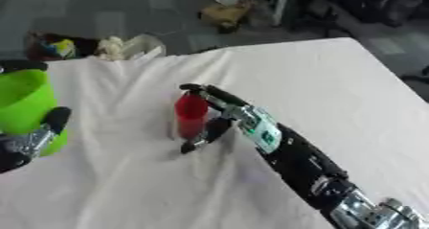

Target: Pour the contents of one cup into another cup.

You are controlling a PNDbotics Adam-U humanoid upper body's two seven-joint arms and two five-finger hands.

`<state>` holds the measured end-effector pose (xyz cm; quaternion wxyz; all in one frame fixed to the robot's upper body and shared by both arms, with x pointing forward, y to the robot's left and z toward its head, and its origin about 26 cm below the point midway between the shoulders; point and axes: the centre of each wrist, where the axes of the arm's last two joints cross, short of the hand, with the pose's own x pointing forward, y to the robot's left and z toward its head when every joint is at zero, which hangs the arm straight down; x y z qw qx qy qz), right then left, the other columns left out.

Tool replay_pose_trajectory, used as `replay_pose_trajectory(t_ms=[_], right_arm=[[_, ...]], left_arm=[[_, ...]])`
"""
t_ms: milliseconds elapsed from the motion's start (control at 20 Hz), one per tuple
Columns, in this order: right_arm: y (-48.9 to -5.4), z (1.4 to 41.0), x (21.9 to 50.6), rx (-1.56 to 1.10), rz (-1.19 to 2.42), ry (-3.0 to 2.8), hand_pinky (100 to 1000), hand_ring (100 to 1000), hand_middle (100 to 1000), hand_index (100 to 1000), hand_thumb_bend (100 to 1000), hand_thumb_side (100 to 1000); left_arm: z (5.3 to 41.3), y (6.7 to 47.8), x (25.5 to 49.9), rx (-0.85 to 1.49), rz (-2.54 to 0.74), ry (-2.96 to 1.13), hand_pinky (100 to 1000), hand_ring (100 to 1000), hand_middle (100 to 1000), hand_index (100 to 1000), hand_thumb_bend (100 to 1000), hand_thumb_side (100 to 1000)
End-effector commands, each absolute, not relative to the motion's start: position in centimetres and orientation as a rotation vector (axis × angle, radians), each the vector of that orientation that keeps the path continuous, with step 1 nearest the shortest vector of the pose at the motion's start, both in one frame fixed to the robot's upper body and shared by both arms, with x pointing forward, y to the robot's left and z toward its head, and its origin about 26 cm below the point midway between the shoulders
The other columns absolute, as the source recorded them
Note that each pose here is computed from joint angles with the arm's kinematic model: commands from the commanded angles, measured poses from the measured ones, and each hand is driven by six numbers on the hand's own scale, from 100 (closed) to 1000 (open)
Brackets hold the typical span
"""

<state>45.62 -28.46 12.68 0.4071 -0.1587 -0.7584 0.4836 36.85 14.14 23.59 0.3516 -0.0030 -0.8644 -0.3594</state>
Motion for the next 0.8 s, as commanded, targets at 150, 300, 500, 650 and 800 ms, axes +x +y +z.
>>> replay_pose_trajectory(t_ms=[150,300,500,650,800], right_arm=[[-27.8,13.5,46.0,-0.377,1.21,-1.944,684,1000,272,584,832,484],[-27.7,13.3,46.0,-0.364,1.205,-1.944,658,1000,230,535,810,467],[-27.5,13.1,46.0,-0.349,1.209,-1.94,591,923,161,457,754,378],[-27.5,12.8,45.9,-0.342,1.211,-1.926,538,866,121,415,683,257],[-27.9,12.4,45.8,-0.345,1.181,-1.912,504,837,102,396,616,145]], left_arm=[[24.6,13.8,36.6,-0.009,-0.943,-2.271,448,392,560,777,100,274],[24.6,13.8,36.6,-0.009,-0.942,-2.268,448,392,562,777,100,276],[24.5,13.7,36.6,-0.011,-0.94,-2.266,449,393,563,777,100,282],[24.5,13.8,36.6,-0.011,-0.939,-2.266,449,393,563,777,100,283],[24.5,13.9,36.6,-0.01,-0.936,-2.267,449,393,564,777,100,286]])
